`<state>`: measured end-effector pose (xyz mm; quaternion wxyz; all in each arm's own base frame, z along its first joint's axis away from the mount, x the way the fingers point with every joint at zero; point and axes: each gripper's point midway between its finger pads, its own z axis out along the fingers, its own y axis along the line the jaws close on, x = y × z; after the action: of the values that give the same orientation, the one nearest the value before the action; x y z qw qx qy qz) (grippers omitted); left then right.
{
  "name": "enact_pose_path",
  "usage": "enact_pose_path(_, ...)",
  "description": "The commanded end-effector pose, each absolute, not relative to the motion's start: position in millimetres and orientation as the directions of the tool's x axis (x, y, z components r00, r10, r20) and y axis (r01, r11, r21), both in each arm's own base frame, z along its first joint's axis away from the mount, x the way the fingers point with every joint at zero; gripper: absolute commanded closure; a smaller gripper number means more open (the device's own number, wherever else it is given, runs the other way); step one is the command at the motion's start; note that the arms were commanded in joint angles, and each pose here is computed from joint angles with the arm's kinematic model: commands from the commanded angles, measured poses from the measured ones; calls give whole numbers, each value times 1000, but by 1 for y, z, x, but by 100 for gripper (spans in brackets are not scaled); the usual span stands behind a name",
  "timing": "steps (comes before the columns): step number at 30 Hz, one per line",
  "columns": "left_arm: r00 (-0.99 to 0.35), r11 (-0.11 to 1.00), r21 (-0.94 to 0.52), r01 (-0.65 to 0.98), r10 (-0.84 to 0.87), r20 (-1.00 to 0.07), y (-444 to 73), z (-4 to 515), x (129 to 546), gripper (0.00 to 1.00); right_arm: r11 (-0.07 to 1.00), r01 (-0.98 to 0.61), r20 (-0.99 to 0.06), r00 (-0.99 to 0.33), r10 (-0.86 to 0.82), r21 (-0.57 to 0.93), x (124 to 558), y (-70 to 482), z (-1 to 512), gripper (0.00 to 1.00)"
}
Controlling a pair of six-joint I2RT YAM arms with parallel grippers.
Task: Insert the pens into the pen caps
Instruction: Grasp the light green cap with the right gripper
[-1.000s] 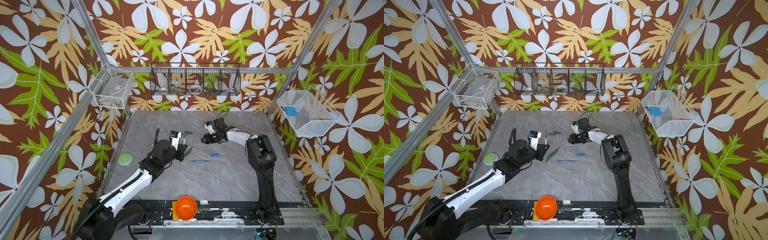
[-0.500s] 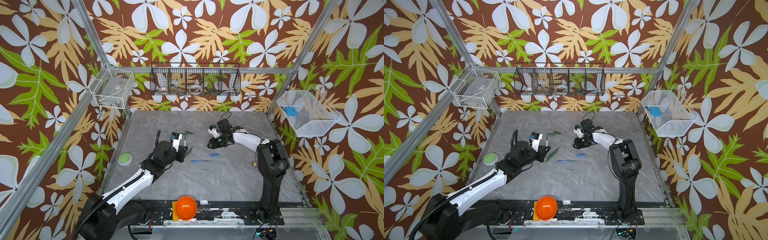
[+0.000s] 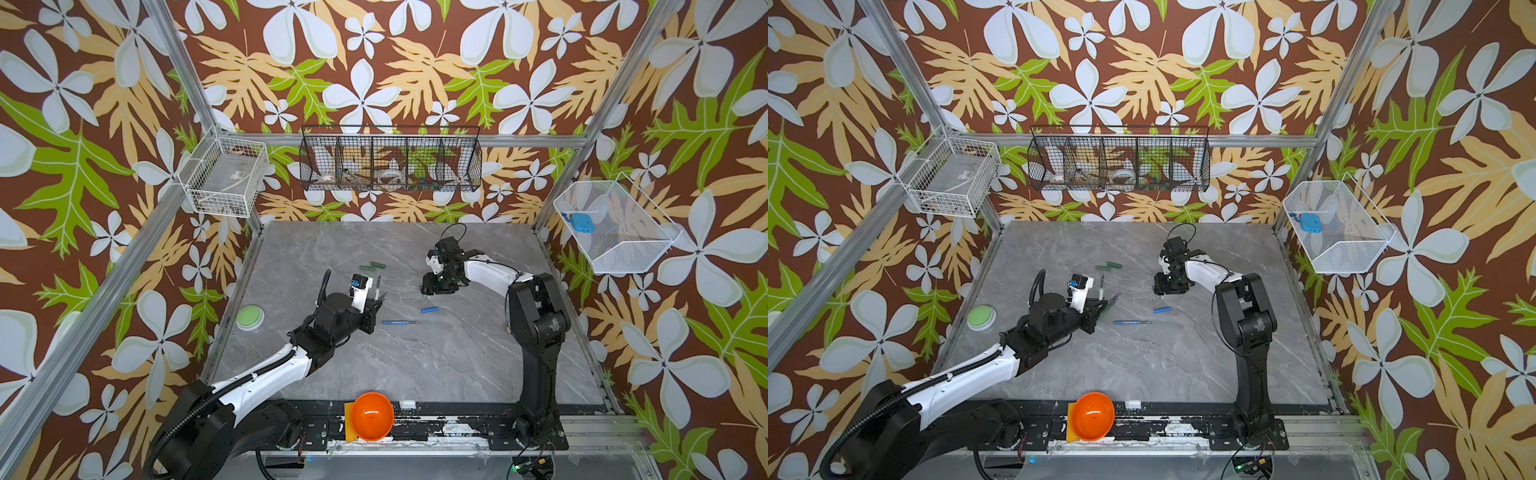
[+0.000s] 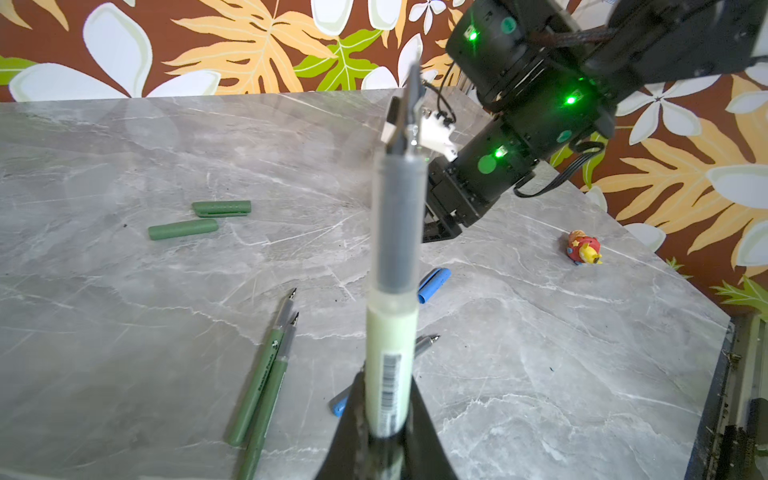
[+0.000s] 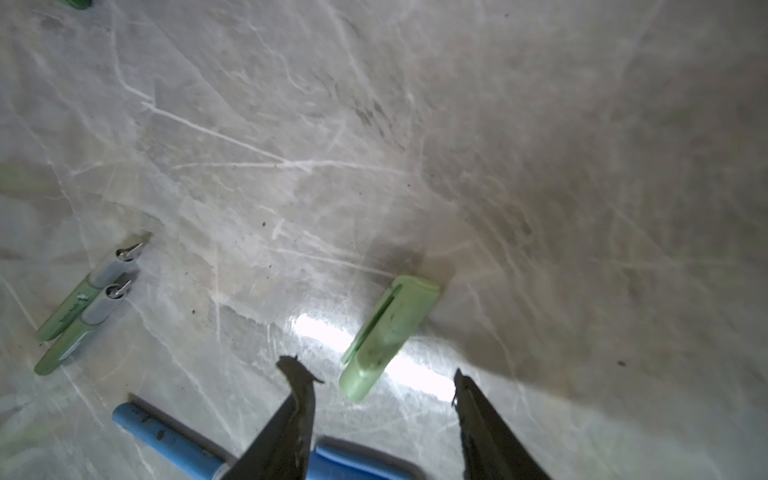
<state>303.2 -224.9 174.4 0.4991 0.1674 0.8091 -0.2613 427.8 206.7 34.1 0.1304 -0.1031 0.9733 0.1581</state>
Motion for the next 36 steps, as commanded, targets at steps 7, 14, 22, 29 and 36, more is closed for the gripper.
enact_pose_path(7,-408,793,-254,554,-8,-913,-230,186,306,100,923,-254,-278,-945,-172,289,439,225,19,45)
enact_pose_path(14,-408,796,-255,549,-11,-913,-228,186,305,100,941,-277,-241,-944,-228,194,433,213,19,46)
enact_pose_path(22,-416,781,-266,566,-8,-909,-233,186,304,100,923,-382,-137,-918,-372,53,421,202,12,47)
enact_pose_path(29,-410,772,-270,576,-14,-912,-236,190,305,100,913,-408,-111,-908,-403,26,421,207,3,53)
enact_pose_path(36,-406,765,-272,584,-15,-914,-238,194,304,100,913,-408,-103,-909,-404,17,423,209,2,61)
